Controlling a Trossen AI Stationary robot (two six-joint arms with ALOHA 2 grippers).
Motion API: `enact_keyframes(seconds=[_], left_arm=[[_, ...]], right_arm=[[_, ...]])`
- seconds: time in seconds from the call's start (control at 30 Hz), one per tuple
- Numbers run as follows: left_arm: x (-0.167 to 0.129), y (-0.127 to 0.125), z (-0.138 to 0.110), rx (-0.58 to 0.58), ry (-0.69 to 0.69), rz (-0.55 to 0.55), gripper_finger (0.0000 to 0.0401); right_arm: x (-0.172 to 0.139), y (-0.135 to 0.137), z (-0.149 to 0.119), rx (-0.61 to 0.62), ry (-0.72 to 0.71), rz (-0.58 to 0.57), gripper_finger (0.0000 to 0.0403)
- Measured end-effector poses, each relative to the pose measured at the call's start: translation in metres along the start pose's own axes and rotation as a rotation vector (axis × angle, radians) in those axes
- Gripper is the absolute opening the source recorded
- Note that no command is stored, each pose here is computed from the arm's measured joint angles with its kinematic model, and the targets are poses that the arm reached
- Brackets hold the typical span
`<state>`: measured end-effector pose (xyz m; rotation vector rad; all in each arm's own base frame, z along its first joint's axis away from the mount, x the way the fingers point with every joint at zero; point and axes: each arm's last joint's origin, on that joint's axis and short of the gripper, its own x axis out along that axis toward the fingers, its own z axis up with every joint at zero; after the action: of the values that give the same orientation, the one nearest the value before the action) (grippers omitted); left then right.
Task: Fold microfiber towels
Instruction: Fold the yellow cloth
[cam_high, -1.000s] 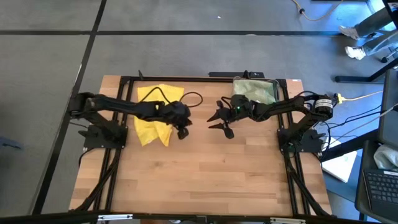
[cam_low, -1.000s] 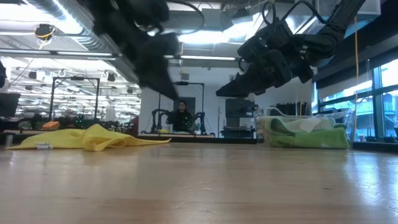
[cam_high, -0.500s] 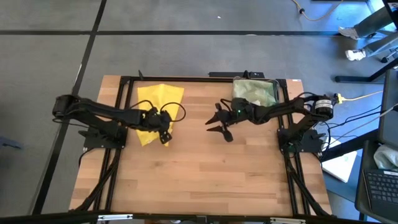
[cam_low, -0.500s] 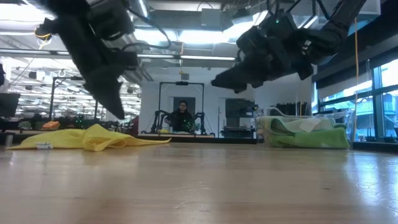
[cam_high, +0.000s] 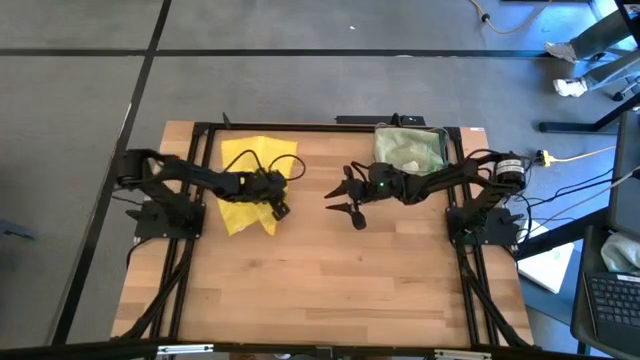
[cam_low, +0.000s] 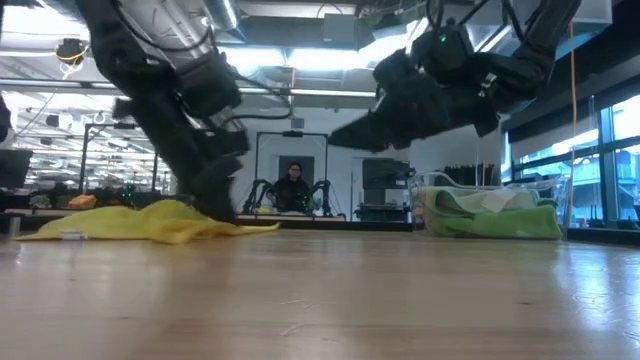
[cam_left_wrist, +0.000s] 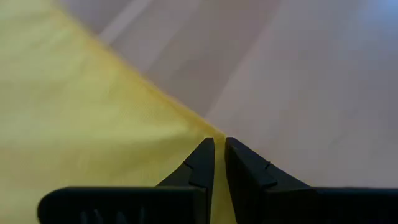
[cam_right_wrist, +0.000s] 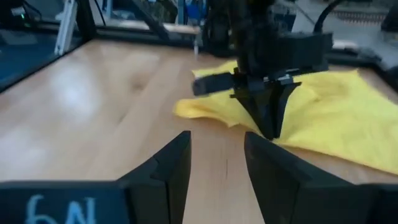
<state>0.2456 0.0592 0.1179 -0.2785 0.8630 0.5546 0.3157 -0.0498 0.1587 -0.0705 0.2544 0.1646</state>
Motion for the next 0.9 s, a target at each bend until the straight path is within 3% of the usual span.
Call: enact_keyframes(seconds=[0.13, 0.23, 0.4, 0.47, 0.67, 0.8, 0.9], left_arm=[[0.022, -0.012, 0.014, 0.006, -0.101, -0.107, 0.0034], [0.04, -0.021, 0.027, 0.016, -0.107, -0.12, 0.0034], [0.051, -0.039, 0.052, 0.116, -0.053, -0.287, 0.0034], [0.039, -0.04, 0.061, 0.151, -0.018, -0.28, 0.0034], [-0.036, -0.023, 0.076, 0.206, 0.003, -0.086, 0.0034], [-0.086, -0.026, 0.065, 0.265, 0.039, -0.139, 0.0034], [-0.102, -0.032, 0.039, 0.336, 0.127, -0.229, 0.0034]], right_arm=[[0.004, -0.002, -0.011, 0.014, 0.037, -0.002, 0.0152], [0.004, -0.005, -0.013, -0.002, 0.039, -0.019, 0.0152], [0.004, -0.006, -0.005, -0.031, -0.042, -0.006, 0.0152], [0.004, -0.004, -0.005, -0.051, -0.05, 0.058, 0.0152], [0.003, 0.002, -0.006, -0.088, -0.067, 0.248, 0.0152], [0.006, 0.011, -0.005, -0.168, -0.078, 0.269, 0.0152], [0.012, 0.026, -0.004, -0.314, -0.054, 0.18, 0.0152]])
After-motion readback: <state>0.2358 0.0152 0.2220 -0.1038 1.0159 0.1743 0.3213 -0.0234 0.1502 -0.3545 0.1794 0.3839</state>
